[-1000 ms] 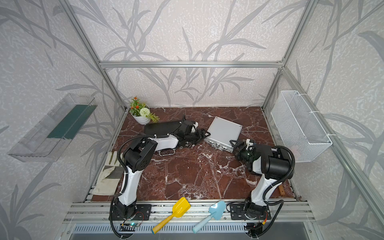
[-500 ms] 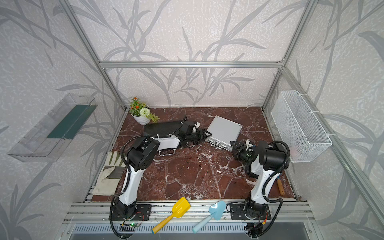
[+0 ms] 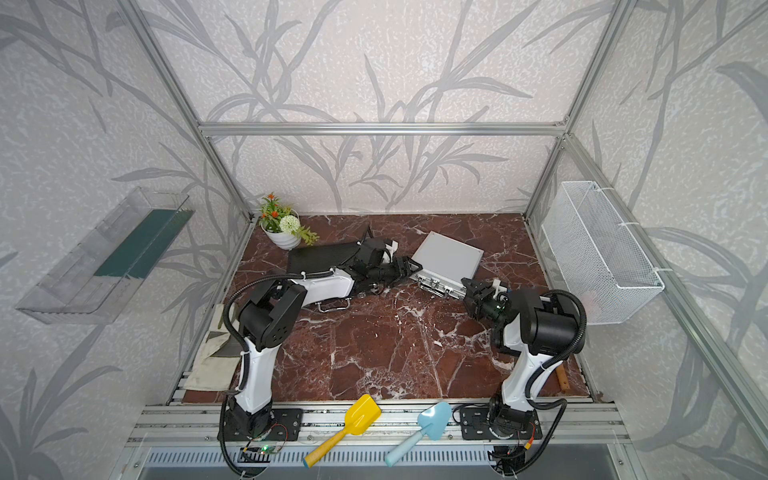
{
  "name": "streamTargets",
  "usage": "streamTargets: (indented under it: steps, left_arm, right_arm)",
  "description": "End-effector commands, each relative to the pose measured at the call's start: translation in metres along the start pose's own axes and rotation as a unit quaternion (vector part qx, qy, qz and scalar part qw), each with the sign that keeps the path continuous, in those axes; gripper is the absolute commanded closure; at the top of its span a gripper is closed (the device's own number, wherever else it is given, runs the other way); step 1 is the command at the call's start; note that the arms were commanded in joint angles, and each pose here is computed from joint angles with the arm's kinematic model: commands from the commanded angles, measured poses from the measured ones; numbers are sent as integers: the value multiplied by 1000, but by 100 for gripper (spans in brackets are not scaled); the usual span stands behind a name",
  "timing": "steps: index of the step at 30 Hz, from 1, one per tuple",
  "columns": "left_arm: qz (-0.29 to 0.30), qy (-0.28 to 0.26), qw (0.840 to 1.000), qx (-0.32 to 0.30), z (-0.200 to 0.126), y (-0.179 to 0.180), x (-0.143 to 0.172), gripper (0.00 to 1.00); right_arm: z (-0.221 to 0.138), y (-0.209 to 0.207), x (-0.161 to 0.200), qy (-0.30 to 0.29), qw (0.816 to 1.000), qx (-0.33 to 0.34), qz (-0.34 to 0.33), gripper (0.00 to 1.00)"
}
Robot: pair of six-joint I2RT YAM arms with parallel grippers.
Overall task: Open the poker set cases
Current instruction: Pick up the poker set case from the center of the board, then open the fastener on the poker set case.
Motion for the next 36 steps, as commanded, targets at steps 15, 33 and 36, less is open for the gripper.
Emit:
streamTargets:
  steps: [15,33,36]
  left_arm:
    - [34,-40,998,42,-44,-35,20,17]
    - [27,-76,974,210,23,-49,23,35]
    - [30,-80,972,219,24,-53,23,39]
  right_arm:
    - [-23,47,2,28,997,-55,-39,58]
    - [-27,59,3,30,997,-57,-45,58]
    - [-27,59,2,28,997,-58,-47,58]
Point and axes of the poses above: each gripper's point midway between its finger pads, its own z axis out along the fingers, its own y axis along the line the jaws close on, x = y × z, the point moved 1 cm from there along -z, back along the fingers, and after that the axes turned 5 degrees about z, right-handed, at the moved point
